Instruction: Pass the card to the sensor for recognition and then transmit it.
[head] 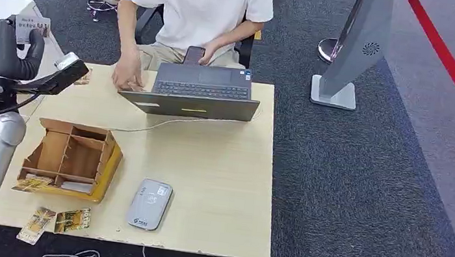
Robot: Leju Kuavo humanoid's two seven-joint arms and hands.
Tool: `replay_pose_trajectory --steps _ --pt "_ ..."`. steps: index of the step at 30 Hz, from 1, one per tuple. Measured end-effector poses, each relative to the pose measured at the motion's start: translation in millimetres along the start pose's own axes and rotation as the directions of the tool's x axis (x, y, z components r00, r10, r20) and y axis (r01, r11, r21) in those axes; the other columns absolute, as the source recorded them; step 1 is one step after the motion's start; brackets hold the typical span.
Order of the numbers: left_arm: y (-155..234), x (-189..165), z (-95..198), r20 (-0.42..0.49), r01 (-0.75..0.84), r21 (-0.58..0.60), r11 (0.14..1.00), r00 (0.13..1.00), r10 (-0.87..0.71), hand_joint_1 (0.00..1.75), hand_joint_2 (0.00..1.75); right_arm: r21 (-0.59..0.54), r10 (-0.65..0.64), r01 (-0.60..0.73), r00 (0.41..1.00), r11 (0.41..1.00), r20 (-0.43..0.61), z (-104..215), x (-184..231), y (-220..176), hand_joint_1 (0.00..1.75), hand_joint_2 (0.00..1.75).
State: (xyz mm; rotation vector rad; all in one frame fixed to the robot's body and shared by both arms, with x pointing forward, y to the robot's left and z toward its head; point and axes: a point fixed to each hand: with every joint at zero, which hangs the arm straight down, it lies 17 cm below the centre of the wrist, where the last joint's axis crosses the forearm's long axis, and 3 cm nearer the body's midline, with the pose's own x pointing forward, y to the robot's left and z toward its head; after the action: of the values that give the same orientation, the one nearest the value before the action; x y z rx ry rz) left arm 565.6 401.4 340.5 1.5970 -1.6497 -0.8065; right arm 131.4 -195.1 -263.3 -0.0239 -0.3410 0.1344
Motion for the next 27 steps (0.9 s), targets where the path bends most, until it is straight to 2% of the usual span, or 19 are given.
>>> replay_pose_trajectory --steps 4,7,11,14,17,27 --pt "-1 8 2 0.003 -0.023 0.006 1.0 1.0 0.023 1.75 1.75 0.0 0.0 0.0 1.0 1.0 -0.002 0 -1 0 0.0 1.75" --pt "6 31 16 0.043 -0.081 0.046 0.996 0.996 0.079 1.75 1.75 -0.001 0.0 0.0 1.0 1.0 -0.005 0 -3 0 0.0 1.75" --pt "21 91 64 0.164 -0.179 0.097 0.979 0.973 0.161 1.75 1.75 -0.007 0.0 0.0 1.0 1.0 -0.006 1 -7 -1 0.0 1.75" --pt "25 144 112 0.272 -0.232 0.085 0.969 0.941 0.201 1.75 1.75 -0.014 0.001 -0.001 1.0 1.0 -0.008 1 -11 -1 0.0 1.75" --pt "23 182 145 0.322 -0.284 0.049 0.958 0.912 0.253 1.75 1.75 -0.017 0.0 0.0 1.0 1.0 -0.01 1 -12 -2 0.0 1.75" --pt "23 214 164 0.362 -0.354 0.0 0.935 0.872 0.33 1.75 1.75 -0.016 0.001 -0.001 1.0 1.0 -0.013 2 -13 0 0.0 1.75"
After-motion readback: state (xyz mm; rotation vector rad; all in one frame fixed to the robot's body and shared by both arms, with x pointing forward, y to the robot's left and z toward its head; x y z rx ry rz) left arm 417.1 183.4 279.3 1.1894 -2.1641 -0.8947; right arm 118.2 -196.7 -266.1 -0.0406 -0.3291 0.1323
